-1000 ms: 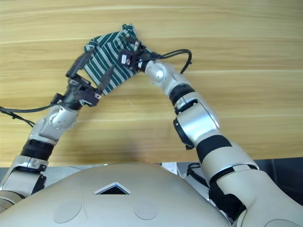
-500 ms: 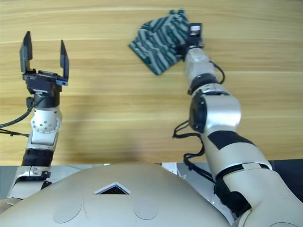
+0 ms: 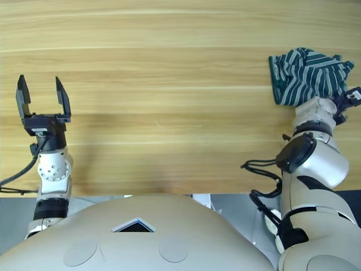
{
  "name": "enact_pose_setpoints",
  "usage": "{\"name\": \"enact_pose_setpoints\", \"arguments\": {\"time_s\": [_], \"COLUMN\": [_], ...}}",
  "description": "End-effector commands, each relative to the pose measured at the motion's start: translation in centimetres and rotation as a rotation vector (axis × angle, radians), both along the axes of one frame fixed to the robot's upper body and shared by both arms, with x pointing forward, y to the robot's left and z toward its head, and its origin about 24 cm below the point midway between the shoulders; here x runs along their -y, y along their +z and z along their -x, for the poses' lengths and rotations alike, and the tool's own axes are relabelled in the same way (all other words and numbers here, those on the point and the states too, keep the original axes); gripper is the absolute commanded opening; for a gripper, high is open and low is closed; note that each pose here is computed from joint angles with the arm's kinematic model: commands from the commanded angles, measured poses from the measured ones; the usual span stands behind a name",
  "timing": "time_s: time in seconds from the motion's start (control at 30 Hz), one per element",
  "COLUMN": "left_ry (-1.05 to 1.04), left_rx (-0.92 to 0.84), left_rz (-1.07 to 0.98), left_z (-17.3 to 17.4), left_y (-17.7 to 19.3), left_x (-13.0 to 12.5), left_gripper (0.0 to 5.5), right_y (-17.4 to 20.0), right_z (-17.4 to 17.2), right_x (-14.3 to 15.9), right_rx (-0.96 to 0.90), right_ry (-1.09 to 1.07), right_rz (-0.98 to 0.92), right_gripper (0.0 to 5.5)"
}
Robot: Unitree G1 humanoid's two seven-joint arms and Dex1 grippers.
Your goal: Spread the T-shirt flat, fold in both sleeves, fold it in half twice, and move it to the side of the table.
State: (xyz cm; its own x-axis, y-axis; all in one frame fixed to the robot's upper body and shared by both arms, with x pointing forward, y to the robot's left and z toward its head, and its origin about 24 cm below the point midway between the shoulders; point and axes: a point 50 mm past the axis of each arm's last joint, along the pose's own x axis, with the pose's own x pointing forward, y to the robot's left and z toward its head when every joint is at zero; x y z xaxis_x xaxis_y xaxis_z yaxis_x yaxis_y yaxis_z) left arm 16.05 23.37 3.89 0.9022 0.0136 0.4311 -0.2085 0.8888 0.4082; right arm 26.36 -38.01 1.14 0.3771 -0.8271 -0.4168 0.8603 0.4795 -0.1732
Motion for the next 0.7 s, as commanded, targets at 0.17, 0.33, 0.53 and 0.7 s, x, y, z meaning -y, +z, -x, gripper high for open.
{"name": "enact_pose_setpoints", "arguments": {"time_s": [0.17, 0.33, 0.53, 0.7], "left_ry": [0.039, 0.064, 0.053, 0.056], "left_rx": [0.024, 0.021, 0.010, 0.005], "left_rz": [0.003, 0.003, -0.005, 0.002], "left_z": [0.8, 1.1, 0.9, 0.7], "left_y": [0.2, 0.0, -0.2, -0.4], "left_x": [-0.1, -0.3, 0.1, 0.2], "left_gripper": [3.21, 3.21, 3.21, 3.21], "right_y": [1.8, 2.9, 1.0, 2.8], "right_z": [-9.8, -9.6, -8.9, -9.9], "right_x": [-17.3, -20.9, -20.0, -18.5], "right_rx": [0.193, 0.342, 0.212, 0.192], "right_ry": [1.153, 1.457, 1.383, 1.283], "right_rz": [0.053, 0.094, 0.145, 0.285], "right_gripper": [3.31, 3.31, 3.31, 3.31]}}
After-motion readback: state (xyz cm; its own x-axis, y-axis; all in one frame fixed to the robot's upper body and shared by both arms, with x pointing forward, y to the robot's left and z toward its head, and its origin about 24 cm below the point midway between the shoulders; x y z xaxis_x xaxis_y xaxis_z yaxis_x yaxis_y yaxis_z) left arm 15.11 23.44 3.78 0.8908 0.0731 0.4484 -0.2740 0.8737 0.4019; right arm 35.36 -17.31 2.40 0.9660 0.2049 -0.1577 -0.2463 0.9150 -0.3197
